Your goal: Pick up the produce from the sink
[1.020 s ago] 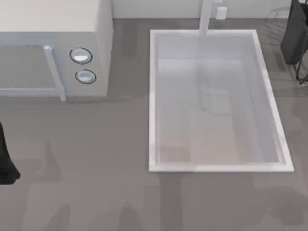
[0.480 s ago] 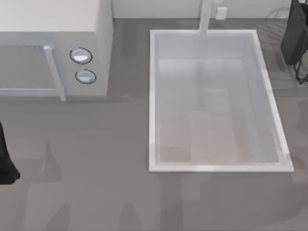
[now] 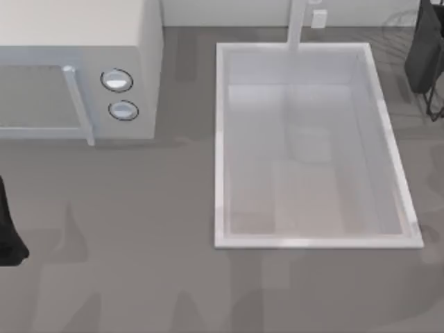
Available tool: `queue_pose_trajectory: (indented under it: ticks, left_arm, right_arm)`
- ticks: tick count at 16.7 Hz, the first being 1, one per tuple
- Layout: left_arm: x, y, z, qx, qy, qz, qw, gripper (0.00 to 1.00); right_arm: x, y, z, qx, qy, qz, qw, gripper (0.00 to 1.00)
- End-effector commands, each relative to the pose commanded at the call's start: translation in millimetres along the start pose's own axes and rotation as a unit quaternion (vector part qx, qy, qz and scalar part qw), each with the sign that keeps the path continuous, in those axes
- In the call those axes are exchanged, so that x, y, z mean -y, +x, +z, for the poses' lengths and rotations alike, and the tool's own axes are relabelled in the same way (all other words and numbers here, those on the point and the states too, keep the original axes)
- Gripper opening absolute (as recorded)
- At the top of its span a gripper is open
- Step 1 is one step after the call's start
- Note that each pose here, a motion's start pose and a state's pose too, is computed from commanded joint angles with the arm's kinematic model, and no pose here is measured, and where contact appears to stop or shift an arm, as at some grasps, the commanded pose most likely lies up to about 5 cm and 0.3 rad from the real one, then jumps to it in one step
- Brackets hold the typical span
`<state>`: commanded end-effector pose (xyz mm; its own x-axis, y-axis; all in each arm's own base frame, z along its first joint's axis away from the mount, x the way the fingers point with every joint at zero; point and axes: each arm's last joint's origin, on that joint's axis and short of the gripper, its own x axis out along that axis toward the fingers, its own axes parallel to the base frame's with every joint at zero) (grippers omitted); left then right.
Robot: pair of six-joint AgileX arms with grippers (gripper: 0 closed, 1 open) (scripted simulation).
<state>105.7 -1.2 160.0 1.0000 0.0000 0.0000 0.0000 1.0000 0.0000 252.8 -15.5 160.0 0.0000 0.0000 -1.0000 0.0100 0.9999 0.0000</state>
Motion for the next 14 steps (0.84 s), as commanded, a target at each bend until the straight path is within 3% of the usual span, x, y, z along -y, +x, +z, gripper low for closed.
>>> queue_pose_trajectory:
  ticks: [8,14]
  left_arm:
    - [0.0,0.0,0.0,0.0,0.0,0.0,1.0,1.0]
    - [0.0,0.0,0.0,0.0,0.0,0.0,1.0,1.0]
  right_arm:
    - [0.0,0.0,0.0,0.0,0.0,0.0,1.0,0.98]
    - [0.0,0.0,0.0,0.0,0.0,0.0,1.0,1.0]
